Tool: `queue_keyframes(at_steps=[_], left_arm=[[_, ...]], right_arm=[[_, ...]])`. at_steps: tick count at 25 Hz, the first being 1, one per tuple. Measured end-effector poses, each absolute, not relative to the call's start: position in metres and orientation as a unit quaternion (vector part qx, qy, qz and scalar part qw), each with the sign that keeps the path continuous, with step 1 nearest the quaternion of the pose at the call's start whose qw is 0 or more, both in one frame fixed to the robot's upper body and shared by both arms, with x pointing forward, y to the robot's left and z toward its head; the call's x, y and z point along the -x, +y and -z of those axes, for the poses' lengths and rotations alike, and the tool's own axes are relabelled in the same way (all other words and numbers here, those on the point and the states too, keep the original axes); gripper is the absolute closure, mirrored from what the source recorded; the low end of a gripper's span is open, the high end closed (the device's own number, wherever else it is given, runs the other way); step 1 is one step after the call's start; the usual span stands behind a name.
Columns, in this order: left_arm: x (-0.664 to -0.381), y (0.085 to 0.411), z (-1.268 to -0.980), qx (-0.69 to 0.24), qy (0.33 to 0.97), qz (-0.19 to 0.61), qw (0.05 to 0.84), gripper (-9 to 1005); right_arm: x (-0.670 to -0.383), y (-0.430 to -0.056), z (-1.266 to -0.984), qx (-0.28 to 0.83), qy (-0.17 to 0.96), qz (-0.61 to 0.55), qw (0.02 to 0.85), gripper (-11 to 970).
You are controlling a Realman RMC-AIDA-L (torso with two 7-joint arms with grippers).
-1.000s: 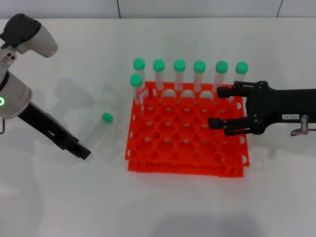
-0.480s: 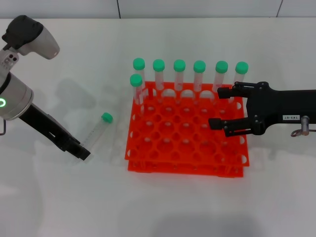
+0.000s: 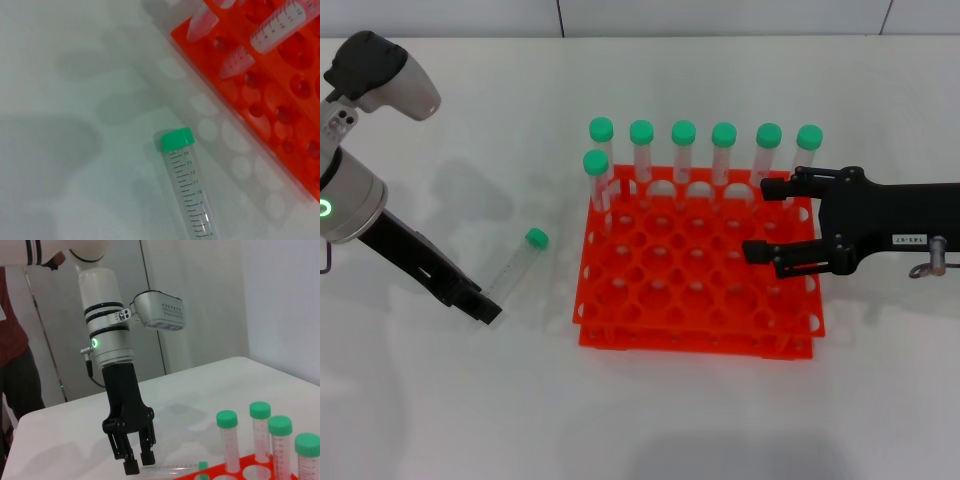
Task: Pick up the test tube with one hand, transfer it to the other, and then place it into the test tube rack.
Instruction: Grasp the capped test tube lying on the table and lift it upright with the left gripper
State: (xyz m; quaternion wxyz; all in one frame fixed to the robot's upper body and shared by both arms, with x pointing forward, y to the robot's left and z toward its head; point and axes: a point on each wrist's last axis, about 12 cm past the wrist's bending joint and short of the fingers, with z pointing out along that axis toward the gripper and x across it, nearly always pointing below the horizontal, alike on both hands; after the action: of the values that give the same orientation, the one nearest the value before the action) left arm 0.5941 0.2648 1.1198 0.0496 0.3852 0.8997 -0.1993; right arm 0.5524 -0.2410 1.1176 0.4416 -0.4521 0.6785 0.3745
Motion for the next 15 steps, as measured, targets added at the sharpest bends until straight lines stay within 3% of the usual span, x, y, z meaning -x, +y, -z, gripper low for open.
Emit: queue_keyframes(at_steps=[8,15], left_arm=[[-0.5945,0.2653,-1.1192,-0.384,0.901,0.197,0.052,662],[-0.5942,0.2664,-1.1182,-0.382,0.902,0.196,0.052,663]], right_arm=[[-0.5523,-0.2408,-1.1172,0.453,0.678,-0.374,0.442,84],[-0.5521,-0.241,-1.117,0.453,0.678,-0.374,0.442,85]])
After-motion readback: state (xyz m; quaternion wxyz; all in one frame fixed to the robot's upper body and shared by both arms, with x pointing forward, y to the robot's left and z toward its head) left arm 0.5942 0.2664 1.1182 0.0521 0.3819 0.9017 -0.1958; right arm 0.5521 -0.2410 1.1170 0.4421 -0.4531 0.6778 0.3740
